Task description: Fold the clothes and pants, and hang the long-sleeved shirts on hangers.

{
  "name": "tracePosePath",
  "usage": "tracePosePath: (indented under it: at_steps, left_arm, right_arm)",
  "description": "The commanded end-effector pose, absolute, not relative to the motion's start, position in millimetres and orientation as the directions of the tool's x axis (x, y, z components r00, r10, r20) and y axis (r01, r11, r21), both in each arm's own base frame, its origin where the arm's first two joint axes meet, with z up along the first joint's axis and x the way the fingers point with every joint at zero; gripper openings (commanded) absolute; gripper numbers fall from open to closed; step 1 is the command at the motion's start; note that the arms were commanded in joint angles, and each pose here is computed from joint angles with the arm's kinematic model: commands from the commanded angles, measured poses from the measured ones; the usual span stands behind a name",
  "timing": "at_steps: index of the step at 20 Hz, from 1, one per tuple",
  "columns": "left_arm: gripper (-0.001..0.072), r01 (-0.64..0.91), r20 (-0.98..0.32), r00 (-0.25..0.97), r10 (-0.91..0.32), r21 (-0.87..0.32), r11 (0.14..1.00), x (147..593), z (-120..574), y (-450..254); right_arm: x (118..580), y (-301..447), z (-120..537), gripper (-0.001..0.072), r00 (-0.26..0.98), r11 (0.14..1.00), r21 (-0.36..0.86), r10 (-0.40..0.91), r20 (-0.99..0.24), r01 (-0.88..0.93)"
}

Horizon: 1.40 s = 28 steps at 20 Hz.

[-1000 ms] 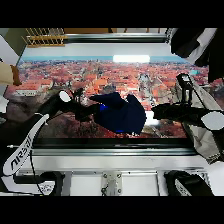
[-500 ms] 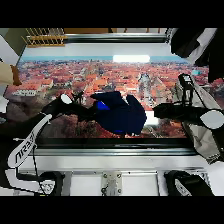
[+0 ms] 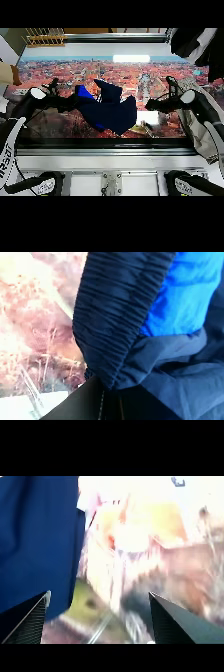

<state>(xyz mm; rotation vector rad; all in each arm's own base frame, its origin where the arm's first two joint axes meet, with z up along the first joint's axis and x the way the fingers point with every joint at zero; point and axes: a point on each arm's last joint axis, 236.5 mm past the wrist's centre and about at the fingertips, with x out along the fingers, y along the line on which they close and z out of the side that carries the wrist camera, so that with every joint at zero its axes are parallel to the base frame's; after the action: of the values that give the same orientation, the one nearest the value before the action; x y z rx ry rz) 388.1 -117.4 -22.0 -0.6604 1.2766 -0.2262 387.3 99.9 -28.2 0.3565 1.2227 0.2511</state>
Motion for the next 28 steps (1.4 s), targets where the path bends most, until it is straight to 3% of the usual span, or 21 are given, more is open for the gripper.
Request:
tracePosePath:
  at_steps: [1, 3, 5, 8, 9, 10, 11, 14, 17, 21, 24, 28]
  left_arm:
    - [0.0016, -0.191, -0.808, 0.318, -0.497, -0.567, 0.801, 389.3, -15.6, -110.4]
    - [0.0016, -0.19, -0.807, 0.318, -0.497, -0.568, 0.801, 389.4, -15.4, -110.4]
    - [0.0016, -0.19, -0.807, 0.319, -0.496, -0.568, 0.801, 389.5, -15.4, -110.4]
    - [0.0016, -0.19, -0.807, 0.318, -0.497, -0.568, 0.801, 389.3, -15.5, -110.3]
    - [0.0016, -0.19, -0.808, 0.317, -0.497, -0.568, 0.801, 389.1, -15.4, -110.4]
    - [0.0016, -0.19, -0.808, 0.317, -0.497, -0.568, 0.801, 389.0, -15.2, -110.5]
    - [0.0015, -0.187, -0.806, 0.323, -0.496, -0.568, 0.801, 389.5, -13.1, -110.1]
    - [0.0015, -0.133, -0.763, 0.436, -0.477, -0.579, 0.804, 405.4, 36.8, -96.9]
    - [0.0015, 0.014, -0.659, 0.614, -0.434, -0.541, 0.841, 409.3, 151.0, -79.3]
    - [0.0016, 0.179, -0.521, 0.738, -0.428, -0.461, 0.869, 352.3, 271.0, -83.8]
    - [0.0016, 0.232, -0.503, 0.74, -0.446, -0.432, 0.872, 295.8, 292.7, -93.6]
    - [0.0016, 0.16, -0.583, 0.663, -0.47, -0.503, 0.85, 238.9, 257.9, -103.1]
  right_arm:
    - [415.5, 130.4, -76.5, 0.0677, 0.234, 0.878, 0.479, 0.461, -0.856, 0.021]
    - [422.6, 157.5, -90.2, 0.0675, 0.198, 0.852, 0.524, 0.513, -0.835, 0.003]
    - [426.2, 180.5, -97.0, 0.0592, 0.174, 0.838, 0.544, 0.541, -0.823, -0.03]
    - [434.5, 195.5, -96.8, 0.0365, 0.19, 0.839, 0.539, 0.542, -0.819, -0.07]
    - [437.8, 195.2, -95.2, 0.0243, 0.201, 0.84, 0.538, 0.54, -0.817, -0.071]
    - [439.8, 194.4, -93.1, 0.0069, 0.208, 0.841, 0.536, 0.539, -0.817, -0.075]
    - [441.6, 192.5, -88.5, 0.0002, 0.216, 0.846, 0.526, 0.532, -0.819, -0.09]
    - [458.3, 170.2, -31.0, 0.0002, 0.327, 0.892, 0.385, 0.446, -0.833, -0.235]
    - [467.8, 130.5, 101.4, 0.0001, 0.562, 0.925, 0.135, 0.326, -0.76, -0.354]
    - [411.9, 107.8, 251.7, 0.0001, 0.77, 0.931, 0.031, 0.318, -0.554, -0.363]
    - [346.8, 102.1, 286.7, 0.0001, 0.77, 0.927, 0.043, 0.334, -0.544, -0.372]
    - [275.9, 95.3, 249.5, 0.0001, 0.603, 0.935, 0.148, 0.323, -0.729, -0.322]
